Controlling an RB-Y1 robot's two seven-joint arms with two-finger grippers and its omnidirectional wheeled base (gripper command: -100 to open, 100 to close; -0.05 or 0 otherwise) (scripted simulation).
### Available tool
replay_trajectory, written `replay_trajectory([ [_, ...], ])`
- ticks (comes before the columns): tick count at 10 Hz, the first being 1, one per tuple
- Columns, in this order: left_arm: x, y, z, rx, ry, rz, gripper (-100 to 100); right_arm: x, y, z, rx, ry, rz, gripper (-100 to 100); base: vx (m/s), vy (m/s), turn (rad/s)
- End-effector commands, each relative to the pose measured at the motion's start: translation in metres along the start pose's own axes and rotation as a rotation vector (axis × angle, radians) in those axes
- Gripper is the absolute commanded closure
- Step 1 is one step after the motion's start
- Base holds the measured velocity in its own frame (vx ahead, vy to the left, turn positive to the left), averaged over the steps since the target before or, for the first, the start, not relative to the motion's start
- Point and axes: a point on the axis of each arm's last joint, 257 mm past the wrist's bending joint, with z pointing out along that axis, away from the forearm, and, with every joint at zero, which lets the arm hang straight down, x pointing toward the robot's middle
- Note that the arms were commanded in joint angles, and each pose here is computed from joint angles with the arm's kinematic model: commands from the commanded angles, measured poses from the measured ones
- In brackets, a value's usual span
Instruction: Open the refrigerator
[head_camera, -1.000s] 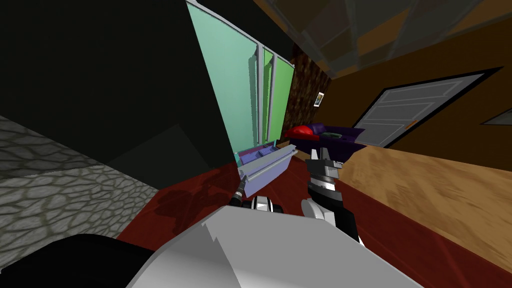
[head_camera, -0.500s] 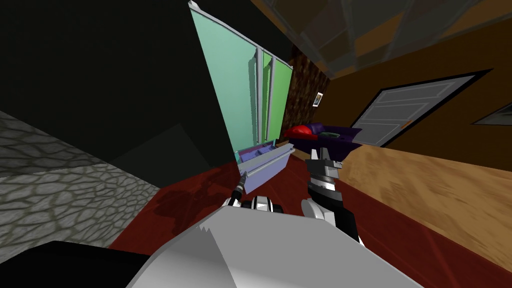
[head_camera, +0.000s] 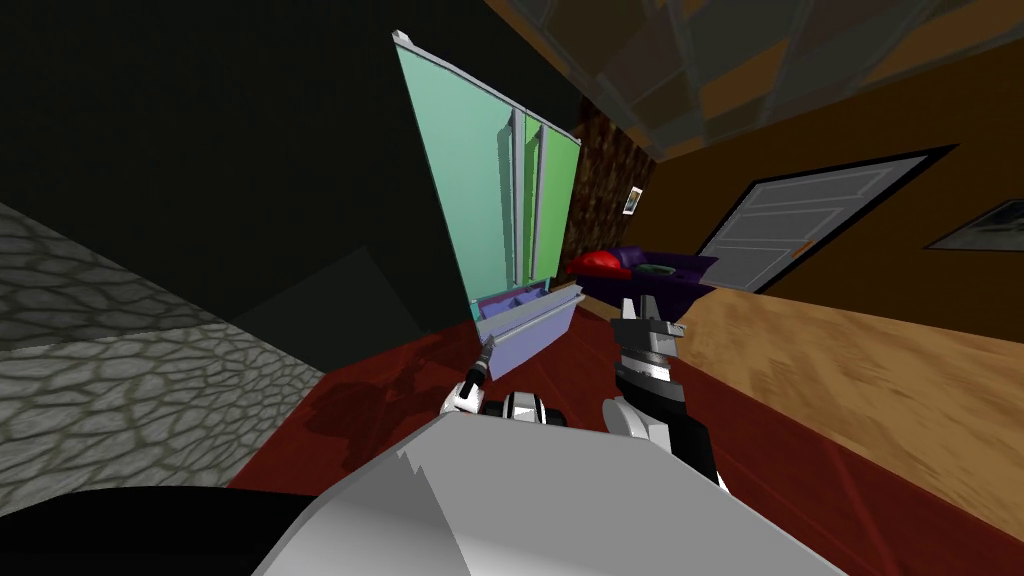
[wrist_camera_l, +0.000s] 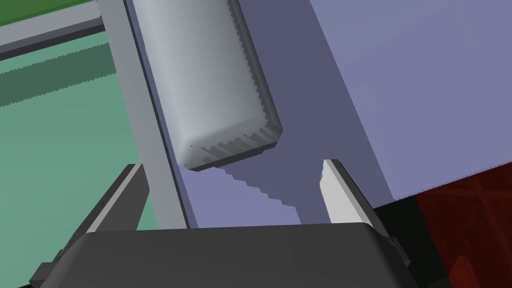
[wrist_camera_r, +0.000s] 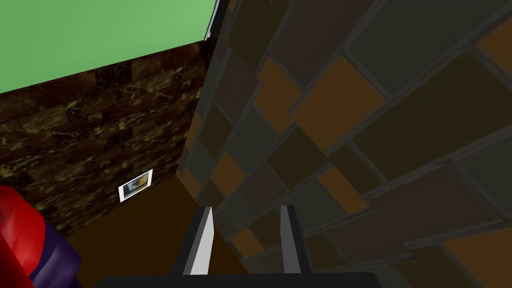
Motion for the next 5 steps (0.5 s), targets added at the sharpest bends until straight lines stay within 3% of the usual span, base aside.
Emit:
replay_trajectory([
  [1,-0.010,-0.011,0.024,0.003,-0.004,0.001,-100,0.000,0.000,0.000,0.000,0.000,0.000,0,-0.101,-0.014,-0.009],
  [2,-0.010,-0.013,0.025,0.006,-0.004,0.001,-100,0.000,0.000,0.000,0.000,0.000,0.000,0,-0.050,-0.010,-0.001],
  [3,-0.022,-0.010,0.034,-0.011,-0.017,-0.005,-100,0.000,0.000,0.000,0.000,0.000,0.000,0,-0.077,-0.013,-0.015],
  [5,-0.021,-0.023,0.047,0.006,-0.010,0.000,-100,0.000,0.000,0.000,0.000,0.000,0.000,0,-0.071,-0.015,-0.005],
])
